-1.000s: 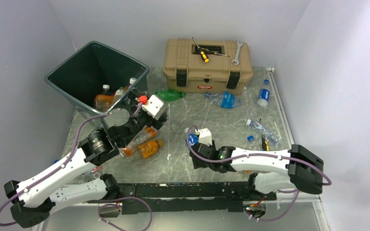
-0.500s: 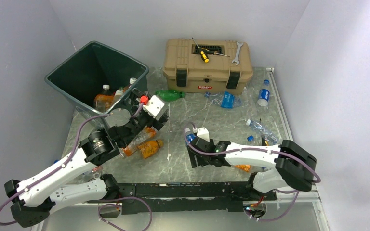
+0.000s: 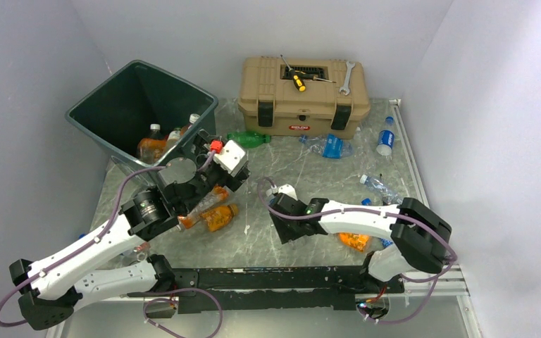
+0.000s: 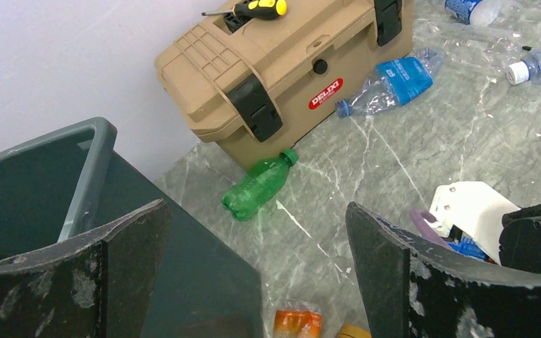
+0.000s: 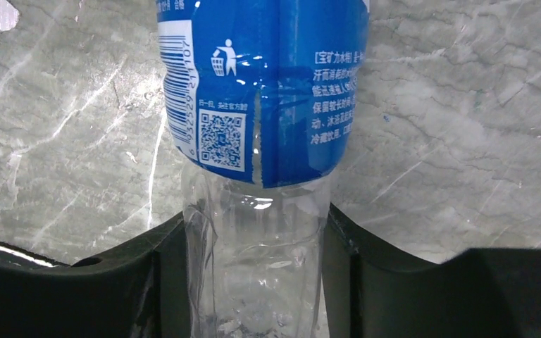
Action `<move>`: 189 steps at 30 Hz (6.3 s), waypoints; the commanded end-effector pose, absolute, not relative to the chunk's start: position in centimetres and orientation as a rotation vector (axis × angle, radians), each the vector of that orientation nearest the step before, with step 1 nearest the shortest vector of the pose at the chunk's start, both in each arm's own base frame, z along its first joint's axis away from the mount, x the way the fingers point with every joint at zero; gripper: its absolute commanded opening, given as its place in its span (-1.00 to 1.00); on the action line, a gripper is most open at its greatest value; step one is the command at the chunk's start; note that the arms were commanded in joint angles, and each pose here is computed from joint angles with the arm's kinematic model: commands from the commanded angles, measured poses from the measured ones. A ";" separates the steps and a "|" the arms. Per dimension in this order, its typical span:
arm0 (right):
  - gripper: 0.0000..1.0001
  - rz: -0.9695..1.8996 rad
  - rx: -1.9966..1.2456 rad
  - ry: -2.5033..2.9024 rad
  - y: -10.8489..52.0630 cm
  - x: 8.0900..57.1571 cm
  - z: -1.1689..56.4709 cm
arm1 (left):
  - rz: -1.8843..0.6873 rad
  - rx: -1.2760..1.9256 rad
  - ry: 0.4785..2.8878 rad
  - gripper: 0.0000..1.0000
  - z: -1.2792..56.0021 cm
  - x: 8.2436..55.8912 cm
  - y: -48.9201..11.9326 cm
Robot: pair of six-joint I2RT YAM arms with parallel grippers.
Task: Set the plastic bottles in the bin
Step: Pick up the plastic bottle from the corner of the board, then place the plastic bottle in the trash bin, then pick up the plastic bottle at the center of the board.
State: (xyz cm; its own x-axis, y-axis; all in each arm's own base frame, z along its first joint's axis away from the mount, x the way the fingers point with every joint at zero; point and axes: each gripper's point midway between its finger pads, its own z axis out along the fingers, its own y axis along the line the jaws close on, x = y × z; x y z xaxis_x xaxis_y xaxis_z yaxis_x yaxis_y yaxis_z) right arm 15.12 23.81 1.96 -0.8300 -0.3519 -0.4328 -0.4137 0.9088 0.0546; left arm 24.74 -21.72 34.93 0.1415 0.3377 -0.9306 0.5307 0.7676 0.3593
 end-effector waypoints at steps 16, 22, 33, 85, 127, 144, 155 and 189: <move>-0.17 1.067 -0.249 1.554 25.0 16.5 25.1 | -0.670 0.443 1.373 0.98 43.5 22.0 -24.8; -0.18 1.162 -0.301 1.369 24.5 14.8 28.8 | -0.955 0.528 1.484 0.98 44.8 20.0 -30.0; -0.18 1.225 -0.357 1.226 24.4 13.3 31.4 | -1.267 0.697 1.459 0.98 45.3 17.4 -36.0; 0.99 1.069 -0.405 1.533 23.3 13.9 29.3 | 0.064 0.299 1.305 -1.00 60.1 28.2 -12.6; 0.99 1.073 -0.401 1.598 23.3 13.6 25.9 | 0.095 -0.504 1.752 -1.00 34.6 43.4 8.6; 0.99 1.036 -0.370 1.632 22.7 14.1 26.3 | -0.134 -0.379 1.559 0.99 46.1 37.3 4.1; 0.99 0.768 -0.296 1.782 22.3 17.8 24.3 | -0.509 0.306 1.529 0.99 49.9 31.7 -11.8; 0.99 0.648 -0.854 1.898 45.4 21.9 12.0 | -0.485 0.572 1.102 0.99 43.9 21.5 -15.1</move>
